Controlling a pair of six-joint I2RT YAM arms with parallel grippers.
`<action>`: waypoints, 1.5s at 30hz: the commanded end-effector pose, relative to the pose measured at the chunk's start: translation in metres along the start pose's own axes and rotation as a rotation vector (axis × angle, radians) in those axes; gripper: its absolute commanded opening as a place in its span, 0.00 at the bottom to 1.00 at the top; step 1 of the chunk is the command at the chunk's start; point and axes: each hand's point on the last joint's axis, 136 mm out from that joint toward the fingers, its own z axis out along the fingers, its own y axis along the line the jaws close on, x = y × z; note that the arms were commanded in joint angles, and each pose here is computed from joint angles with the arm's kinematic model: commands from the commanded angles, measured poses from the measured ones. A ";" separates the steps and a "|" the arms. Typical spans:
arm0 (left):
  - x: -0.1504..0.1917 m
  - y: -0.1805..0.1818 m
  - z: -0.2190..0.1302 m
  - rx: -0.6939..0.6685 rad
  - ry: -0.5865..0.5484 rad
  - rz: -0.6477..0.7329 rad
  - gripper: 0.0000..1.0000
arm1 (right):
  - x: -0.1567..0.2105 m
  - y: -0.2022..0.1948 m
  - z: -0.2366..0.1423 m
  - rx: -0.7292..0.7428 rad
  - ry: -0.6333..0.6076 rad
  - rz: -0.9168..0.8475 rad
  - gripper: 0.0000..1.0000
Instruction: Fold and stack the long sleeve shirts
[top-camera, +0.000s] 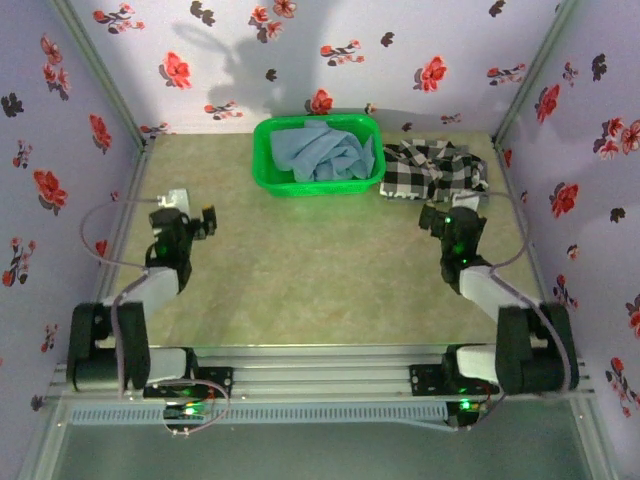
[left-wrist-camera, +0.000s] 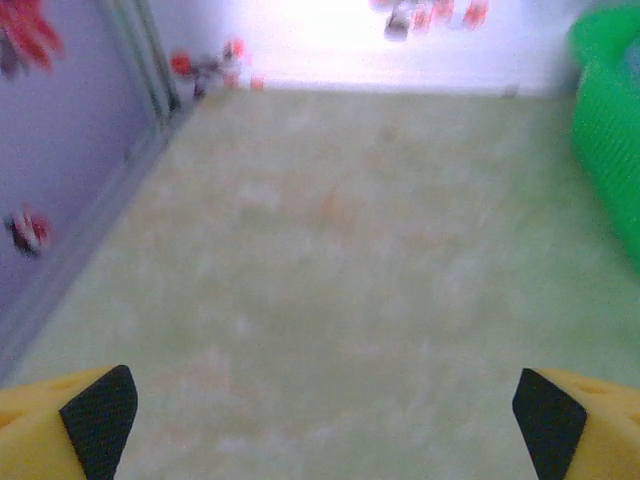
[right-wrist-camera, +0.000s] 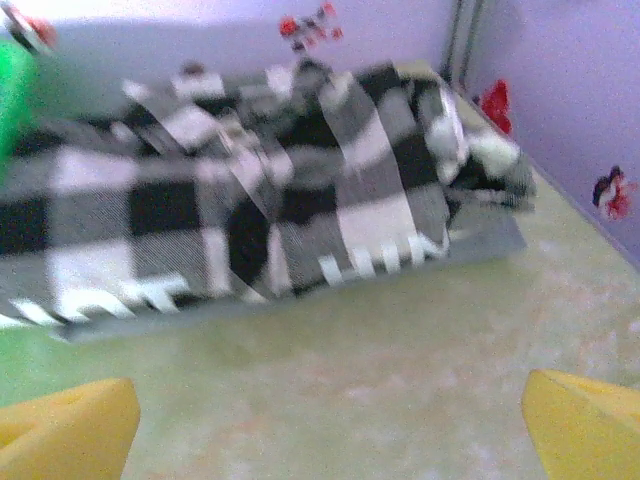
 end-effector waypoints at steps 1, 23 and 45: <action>-0.031 -0.014 -0.017 0.006 0.126 -0.072 1.00 | 0.014 -0.003 -0.029 0.040 0.235 0.079 0.99; 0.006 -0.163 0.107 0.114 0.835 -0.278 0.87 | -0.024 0.196 -0.124 -0.560 0.658 0.082 0.99; 0.067 -0.146 0.002 -0.059 0.908 -0.392 0.05 | -0.003 0.299 -0.030 -0.484 0.697 -0.141 0.99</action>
